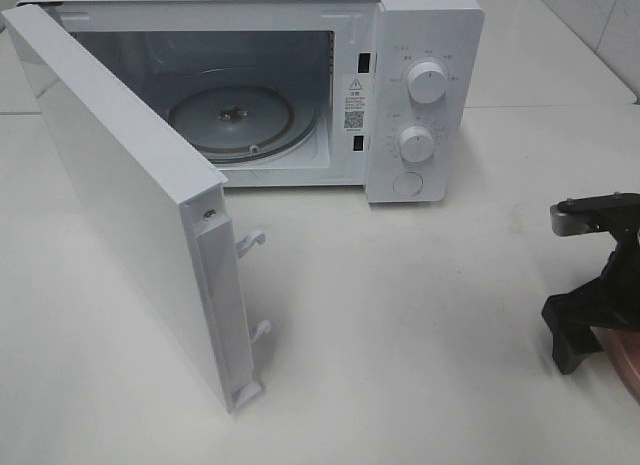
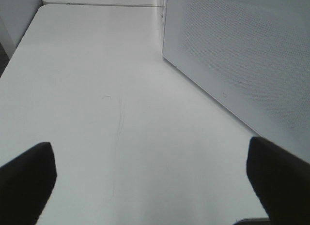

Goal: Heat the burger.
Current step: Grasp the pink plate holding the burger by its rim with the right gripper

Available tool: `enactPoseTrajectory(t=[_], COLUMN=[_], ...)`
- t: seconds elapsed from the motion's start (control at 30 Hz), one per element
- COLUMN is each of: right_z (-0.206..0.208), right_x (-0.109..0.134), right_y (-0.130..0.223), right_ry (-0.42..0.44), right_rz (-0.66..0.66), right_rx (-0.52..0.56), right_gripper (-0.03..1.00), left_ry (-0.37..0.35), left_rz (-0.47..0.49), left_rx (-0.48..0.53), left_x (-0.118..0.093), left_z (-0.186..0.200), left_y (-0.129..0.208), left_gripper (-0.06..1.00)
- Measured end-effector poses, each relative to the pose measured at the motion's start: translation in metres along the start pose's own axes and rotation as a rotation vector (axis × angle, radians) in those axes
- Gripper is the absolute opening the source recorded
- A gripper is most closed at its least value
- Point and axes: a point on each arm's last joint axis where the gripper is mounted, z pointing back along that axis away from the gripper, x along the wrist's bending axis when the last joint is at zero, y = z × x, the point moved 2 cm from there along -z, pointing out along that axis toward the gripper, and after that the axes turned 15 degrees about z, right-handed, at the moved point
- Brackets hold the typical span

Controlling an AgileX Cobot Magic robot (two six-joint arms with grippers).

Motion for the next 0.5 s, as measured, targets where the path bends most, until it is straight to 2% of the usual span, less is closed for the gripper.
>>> enactPoseTrajectory(t=[0.23, 0.3, 0.37, 0.4, 0.43, 0.47, 0.5], right_z=[-0.0053, -0.0058, -0.0058, -0.0058, -0.0058, -0.0058, -0.0058], right_x=[0.0000, -0.0005, -0.0006, -0.0006, -0.0008, -0.0008, -0.0011], right_y=[0.0002, -0.0005, -0.0013, -0.0013, -0.0013, -0.0013, -0.0013], right_ry=[0.002, 0.007, 0.008, 0.008, 0.010, 0.010, 0.012], right_rz=[0.005, 0.011, 0.010, 0.010, 0.010, 0.010, 0.013], right_rx=[0.003, -0.001, -0.008, -0.008, -0.009, -0.009, -0.009], right_gripper=[0.89, 0.85, 0.76, 0.76, 0.67, 0.67, 0.62], left_ry=[0.000, 0.000, 0.000, 0.000, 0.000, 0.000, 0.000], left_rz=[0.000, 0.000, 0.000, 0.000, 0.000, 0.000, 0.000], left_rx=[0.000, 0.000, 0.000, 0.000, 0.000, 0.000, 0.000], left_x=[0.0000, 0.0000, 0.0000, 0.0000, 0.0000, 0.0000, 0.0000], left_z=[0.0000, 0.0000, 0.0000, 0.0000, 0.0000, 0.0000, 0.0000], left_y=[0.0000, 0.0000, 0.0000, 0.0000, 0.0000, 0.0000, 0.0000], left_gripper=[0.99, 0.99, 0.99, 0.99, 0.99, 0.99, 0.99])
